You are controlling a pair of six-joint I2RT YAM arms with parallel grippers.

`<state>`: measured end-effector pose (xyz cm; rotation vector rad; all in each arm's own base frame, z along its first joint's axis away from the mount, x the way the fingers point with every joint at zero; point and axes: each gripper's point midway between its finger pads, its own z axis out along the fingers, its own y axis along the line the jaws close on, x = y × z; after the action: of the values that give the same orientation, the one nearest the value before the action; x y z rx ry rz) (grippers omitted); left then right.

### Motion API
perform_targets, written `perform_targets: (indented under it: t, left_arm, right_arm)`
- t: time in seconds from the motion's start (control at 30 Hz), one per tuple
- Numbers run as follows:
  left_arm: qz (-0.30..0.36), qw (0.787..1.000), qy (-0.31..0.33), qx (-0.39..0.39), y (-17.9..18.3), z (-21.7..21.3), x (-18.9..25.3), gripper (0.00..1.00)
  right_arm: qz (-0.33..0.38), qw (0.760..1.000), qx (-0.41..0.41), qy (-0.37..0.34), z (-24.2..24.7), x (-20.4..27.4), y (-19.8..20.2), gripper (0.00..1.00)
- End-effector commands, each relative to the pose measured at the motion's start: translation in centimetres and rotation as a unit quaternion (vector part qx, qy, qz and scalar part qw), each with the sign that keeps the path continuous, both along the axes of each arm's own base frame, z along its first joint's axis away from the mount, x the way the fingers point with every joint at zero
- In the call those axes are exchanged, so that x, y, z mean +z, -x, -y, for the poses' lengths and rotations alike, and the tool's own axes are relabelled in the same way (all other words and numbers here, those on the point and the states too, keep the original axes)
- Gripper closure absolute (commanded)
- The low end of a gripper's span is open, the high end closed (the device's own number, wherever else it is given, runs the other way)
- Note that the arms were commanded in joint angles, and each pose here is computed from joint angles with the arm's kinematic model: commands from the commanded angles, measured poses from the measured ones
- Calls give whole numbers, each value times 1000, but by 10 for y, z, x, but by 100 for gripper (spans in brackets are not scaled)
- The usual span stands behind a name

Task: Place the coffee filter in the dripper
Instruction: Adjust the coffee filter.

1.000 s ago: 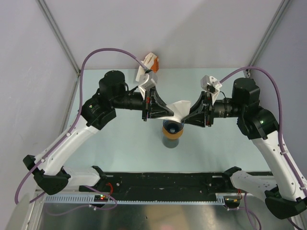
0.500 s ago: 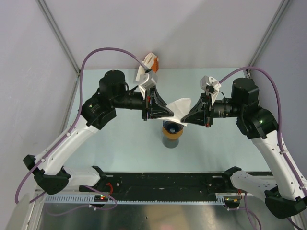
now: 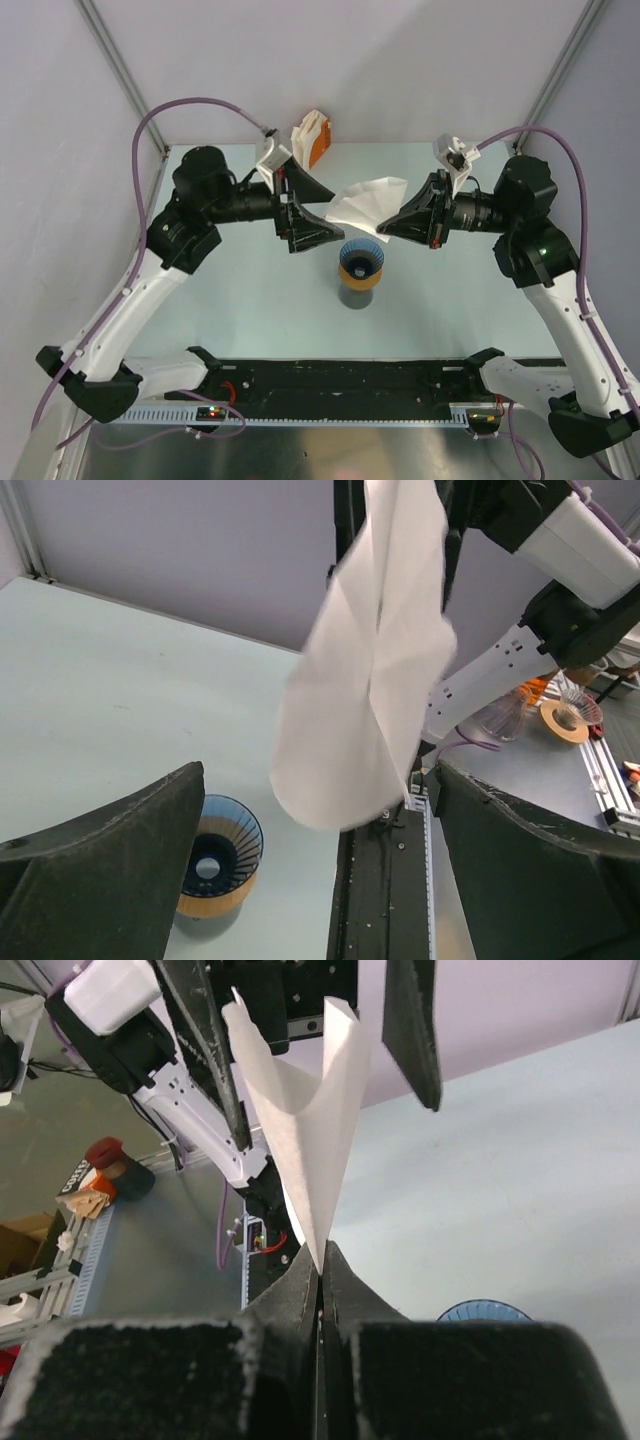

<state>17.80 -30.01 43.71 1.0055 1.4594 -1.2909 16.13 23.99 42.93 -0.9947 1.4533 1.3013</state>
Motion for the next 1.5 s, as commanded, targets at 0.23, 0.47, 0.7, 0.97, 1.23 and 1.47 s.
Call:
perform_targets:
  t: [0.23, 0.47, 0.7, 0.97, 1.23, 1.47]
  left_arm:
    - [-50, 985, 163, -3, 0, 5, 38, 0]
    - [-75, 966, 246, -18, -8, 15, 71, 1]
    - [-77, 959, 270, -31, -4, 21, 78, 11]
    - [-65, 960, 272, -28, -5, 18, 78, 49]
    - [-63, 959, 275, -13, -14, 11, 78, 77]
    - [-63, 959, 276, -9, -16, 9, 78, 99]
  right_arm:
    - [-13, 994, -4, -105, -5, 56, -11, 100]
    - [-27, 991, -20, -132, -7, 67, -22, 100]
    - [-35, 990, -18, -134, -8, 67, -23, 100]
    - [-36, 990, -24, -132, -5, 66, -25, 100]
    - [-39, 991, -23, -126, -4, 63, -24, 100]
    - [-41, 992, -23, -120, -3, 60, -24, 100]
